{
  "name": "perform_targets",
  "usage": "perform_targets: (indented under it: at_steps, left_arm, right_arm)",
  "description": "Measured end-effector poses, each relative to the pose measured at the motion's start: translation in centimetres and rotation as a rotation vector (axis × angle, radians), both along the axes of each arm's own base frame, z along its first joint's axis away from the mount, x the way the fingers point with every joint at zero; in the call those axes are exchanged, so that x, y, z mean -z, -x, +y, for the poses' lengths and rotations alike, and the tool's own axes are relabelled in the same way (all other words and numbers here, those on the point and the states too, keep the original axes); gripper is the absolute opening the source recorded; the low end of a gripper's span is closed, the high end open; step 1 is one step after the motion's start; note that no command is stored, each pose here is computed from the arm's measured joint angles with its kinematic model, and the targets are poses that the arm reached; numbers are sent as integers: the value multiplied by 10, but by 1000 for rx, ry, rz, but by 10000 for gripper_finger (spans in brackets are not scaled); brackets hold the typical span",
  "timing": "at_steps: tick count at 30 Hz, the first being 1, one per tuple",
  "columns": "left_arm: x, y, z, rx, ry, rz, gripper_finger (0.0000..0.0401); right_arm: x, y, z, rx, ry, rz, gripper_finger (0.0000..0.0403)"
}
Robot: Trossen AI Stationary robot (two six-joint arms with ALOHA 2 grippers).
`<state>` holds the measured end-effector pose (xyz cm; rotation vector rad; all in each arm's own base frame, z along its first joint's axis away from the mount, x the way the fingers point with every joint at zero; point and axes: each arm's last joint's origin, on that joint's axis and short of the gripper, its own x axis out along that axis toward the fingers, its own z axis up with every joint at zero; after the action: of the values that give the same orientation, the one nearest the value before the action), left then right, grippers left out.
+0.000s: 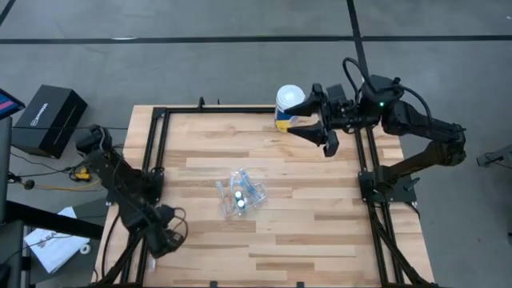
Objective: Pick & Place toothbrushing station
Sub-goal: Put the orange toothbrush into the transparent organizer
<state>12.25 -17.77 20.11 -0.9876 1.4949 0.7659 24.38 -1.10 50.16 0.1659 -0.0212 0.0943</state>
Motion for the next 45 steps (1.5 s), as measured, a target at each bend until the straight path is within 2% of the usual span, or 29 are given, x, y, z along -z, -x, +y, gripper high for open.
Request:
perform_targets:
  at_steps: [5,9,16,22,31,45]
  left_arm:
    - [1,18,-12,30,15,36,161]
    - [4,25,-15,8,17,76,161]
    - [18,15,-26,18,39,95,161]
    - [39,11,-38,22,34,174,161]
    - [48,10,-40,18,0,203,160]
    - [52,9,-38,-7,6,226,149]
  right_arm:
    - [0,0,7,-2,7,-3,248]
    - [-1,0,7,-2,19,-13,248]
    - [-1,0,7,-35,23,-14,248]
    - [-1,0,8,-57,24,-14,248]
    - [-1,0,8,-65,13,-10,248]
    - [-1,0,11,-94,-4,-8,248]
